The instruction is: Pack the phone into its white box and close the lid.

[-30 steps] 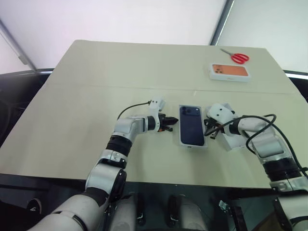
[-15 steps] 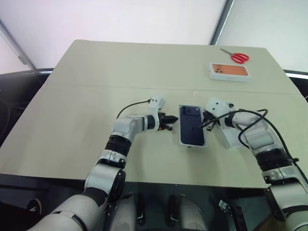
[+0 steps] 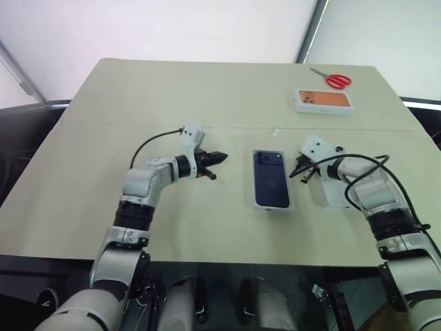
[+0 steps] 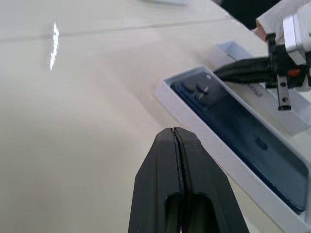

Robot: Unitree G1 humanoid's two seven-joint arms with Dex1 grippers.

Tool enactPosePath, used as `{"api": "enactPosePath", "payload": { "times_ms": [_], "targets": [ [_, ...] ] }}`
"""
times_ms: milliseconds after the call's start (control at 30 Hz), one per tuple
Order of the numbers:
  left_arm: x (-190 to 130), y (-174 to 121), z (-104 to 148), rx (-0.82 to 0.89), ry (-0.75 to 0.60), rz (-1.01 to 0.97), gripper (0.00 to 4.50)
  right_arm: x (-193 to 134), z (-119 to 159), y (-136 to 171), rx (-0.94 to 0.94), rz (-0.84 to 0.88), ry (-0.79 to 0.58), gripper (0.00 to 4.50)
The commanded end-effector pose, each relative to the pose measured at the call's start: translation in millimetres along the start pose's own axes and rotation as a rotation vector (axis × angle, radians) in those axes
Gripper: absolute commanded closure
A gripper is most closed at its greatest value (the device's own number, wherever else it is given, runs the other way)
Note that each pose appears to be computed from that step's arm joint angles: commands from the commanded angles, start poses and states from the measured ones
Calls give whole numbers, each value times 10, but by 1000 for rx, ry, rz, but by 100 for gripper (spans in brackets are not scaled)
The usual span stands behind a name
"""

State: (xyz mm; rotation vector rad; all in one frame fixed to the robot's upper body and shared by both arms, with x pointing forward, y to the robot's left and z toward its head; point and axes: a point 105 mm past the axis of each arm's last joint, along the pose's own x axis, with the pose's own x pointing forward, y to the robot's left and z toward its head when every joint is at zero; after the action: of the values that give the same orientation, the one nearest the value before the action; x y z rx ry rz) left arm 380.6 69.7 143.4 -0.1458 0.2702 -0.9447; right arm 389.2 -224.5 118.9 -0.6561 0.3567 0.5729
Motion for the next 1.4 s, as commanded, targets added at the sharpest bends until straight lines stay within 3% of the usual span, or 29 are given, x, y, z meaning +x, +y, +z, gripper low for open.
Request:
{"api": "enactPosePath", "payload": {
  "times_ms": [33, 133, 200, 267, 300, 367, 400, 767, 1067, 1400],
  "targets": [
    [-191, -4, 169, 59, -52, -41, 365, -254, 149, -86, 126, 53, -80, 450],
    [-340, -29, 211, 143, -52, -84, 223, -425, 183, -167, 199, 51, -87, 364],
    [-397, 26, 222, 252, -48, -55, 113, -497, 209, -185, 225, 47, -83, 257],
    [-478, 0, 267, 319, -62, -96, 31, -581, 245, -182, 245, 40, -70, 171],
    [-514, -20, 293, 334, -73, -120, 0, -617, 259, -170, 253, 42, -61, 110],
    [-556, -35, 324, 390, -89, -141, 0, -657, 237, -173, 298, 24, -29, 20],
    [-577, -48, 322, 401, -88, -160, 0, -671, 212, -162, 311, 16, -5, 6],
    [-775, -234, 73, 530, -36, -321, 0, -810, -189, 112, 519, -21, 263, 6],
    [-702, -375, -40, 541, -75, -322, 0, -874, -96, 158, 715, -13, 331, 6],
    [-614, -376, -31, 525, -122, -251, 0, -799, -77, 133, 694, -71, 372, 6]
  ]
}}
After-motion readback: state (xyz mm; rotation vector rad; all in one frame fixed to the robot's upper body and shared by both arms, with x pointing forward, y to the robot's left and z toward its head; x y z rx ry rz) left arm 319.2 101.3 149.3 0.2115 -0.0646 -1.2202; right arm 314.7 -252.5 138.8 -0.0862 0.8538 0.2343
